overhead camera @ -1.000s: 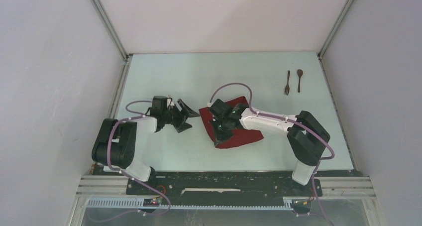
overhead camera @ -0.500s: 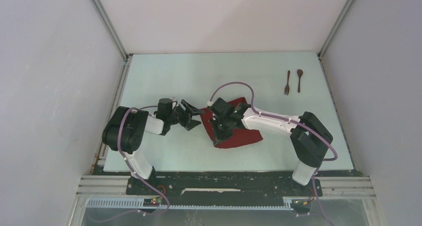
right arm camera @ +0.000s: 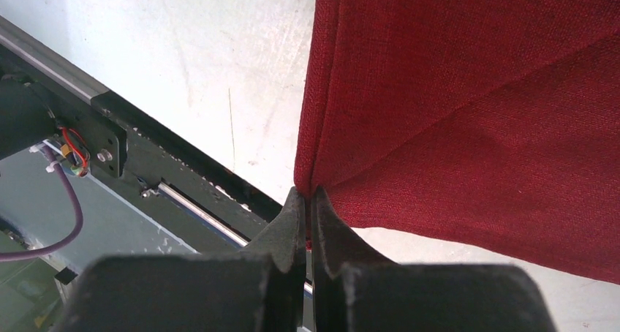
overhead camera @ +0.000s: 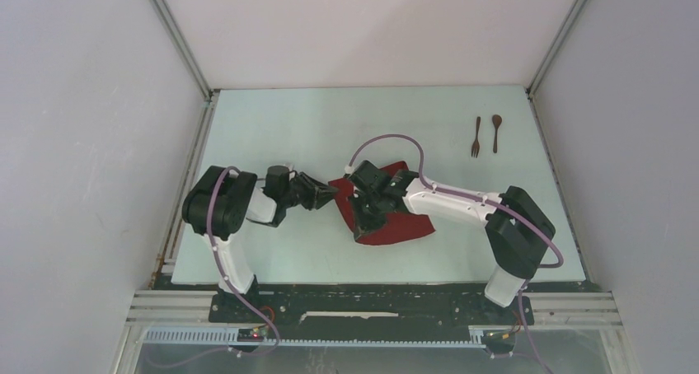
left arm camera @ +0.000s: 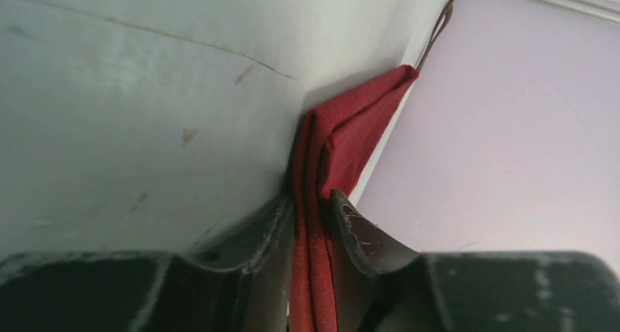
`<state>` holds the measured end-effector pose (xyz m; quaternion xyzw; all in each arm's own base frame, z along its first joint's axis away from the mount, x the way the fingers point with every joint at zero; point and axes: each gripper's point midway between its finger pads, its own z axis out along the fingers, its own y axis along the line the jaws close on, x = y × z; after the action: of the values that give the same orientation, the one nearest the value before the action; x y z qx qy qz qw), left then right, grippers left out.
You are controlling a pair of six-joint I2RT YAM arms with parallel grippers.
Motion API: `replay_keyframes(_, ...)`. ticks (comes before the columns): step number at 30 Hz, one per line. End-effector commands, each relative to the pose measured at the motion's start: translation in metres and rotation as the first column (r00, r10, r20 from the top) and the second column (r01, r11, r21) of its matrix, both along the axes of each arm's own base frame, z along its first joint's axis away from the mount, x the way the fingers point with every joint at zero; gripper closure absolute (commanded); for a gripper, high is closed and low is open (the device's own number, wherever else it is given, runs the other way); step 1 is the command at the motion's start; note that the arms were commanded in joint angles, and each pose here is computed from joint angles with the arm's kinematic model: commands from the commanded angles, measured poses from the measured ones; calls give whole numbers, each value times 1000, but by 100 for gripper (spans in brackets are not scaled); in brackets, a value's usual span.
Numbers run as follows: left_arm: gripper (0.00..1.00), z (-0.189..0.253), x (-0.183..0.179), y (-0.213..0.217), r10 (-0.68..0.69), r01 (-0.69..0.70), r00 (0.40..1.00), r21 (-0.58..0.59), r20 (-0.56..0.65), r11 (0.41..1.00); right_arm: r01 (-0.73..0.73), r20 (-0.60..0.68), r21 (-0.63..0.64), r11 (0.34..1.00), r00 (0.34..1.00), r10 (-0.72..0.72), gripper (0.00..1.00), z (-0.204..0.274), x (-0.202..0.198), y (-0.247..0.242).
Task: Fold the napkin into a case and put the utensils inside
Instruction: Pick up the upper triangle-folded napkin from the center of the board, then turn over the upper triangle folded napkin at the center of the board.
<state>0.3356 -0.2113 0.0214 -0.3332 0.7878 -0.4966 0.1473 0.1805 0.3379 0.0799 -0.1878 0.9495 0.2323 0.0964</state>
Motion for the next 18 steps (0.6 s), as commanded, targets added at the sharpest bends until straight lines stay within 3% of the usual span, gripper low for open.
replay_keyframes(1,77,-7,13,5,44,-45,999,44,18,998,-17,38,63,998,999,15,100,20,-1,3)
replay_keyframes(3,95,-4,16,9,55,-57,998,52,37,997,-33,45,70,997,999,30,100,21,-3,6)
replay_keyframes(4,98,-1,18,12,59,-61,997,52,46,997,-43,50,76,996,998,39,100,22,-5,9)
replay_keyframes(10,100,25,10,56,95,-99,994,86,54,991,-146,47,158,977,989,140,100,31,-37,44)
replay_keyframes(14,100,65,-12,111,96,-110,993,296,62,949,-273,50,300,914,961,270,100,65,-70,104)
replay_keyframes(18,100,136,-41,185,192,-240,971,525,145,817,-417,85,496,762,896,436,100,123,-114,166)
